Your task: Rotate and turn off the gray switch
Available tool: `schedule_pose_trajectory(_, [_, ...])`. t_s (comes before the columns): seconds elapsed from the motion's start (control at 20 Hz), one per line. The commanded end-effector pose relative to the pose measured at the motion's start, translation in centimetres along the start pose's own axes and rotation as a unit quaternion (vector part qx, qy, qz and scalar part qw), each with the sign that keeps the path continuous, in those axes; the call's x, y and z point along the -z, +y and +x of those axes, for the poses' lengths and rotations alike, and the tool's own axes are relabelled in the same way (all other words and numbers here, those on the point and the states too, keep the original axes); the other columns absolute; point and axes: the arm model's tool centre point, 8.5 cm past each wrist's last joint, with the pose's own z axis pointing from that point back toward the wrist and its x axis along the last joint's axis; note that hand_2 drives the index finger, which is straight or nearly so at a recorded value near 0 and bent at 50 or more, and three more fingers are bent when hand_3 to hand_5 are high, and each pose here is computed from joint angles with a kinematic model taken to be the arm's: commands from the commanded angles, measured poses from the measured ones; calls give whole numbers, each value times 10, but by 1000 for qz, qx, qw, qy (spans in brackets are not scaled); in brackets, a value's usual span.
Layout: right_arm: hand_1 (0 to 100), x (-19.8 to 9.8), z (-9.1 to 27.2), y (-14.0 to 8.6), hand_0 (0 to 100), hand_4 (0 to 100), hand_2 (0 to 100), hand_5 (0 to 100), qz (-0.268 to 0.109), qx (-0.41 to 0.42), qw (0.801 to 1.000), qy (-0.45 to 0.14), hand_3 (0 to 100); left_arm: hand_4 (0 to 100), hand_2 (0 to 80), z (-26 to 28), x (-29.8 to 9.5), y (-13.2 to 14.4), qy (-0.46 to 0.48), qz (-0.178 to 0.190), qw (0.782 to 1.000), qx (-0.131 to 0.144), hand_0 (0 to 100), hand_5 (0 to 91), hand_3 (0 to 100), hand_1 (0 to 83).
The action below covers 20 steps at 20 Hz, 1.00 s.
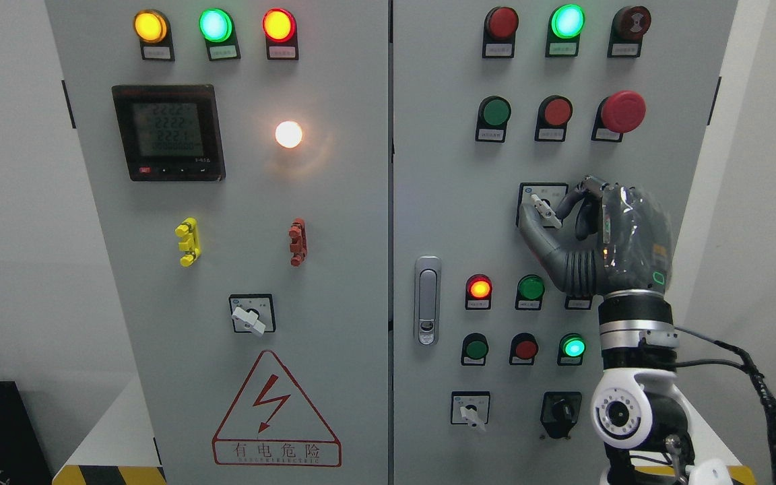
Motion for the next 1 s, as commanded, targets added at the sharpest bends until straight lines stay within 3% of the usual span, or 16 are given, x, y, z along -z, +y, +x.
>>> schedule_pose_trajectory(0.0, [449, 0, 0, 0, 270, 944, 699, 1000, 1, 0, 1000, 0, 994, 0, 0, 14, 2, 1, -15, 2, 1000, -14, 120, 0, 0, 389])
schedule_pose_trajectory(0.95, [469, 0, 0, 0, 389, 950, 716, 1000, 1, 0, 1000, 0, 1000, 0, 0, 14, 2, 1, -16, 2, 1000, -14, 120, 0, 0, 389])
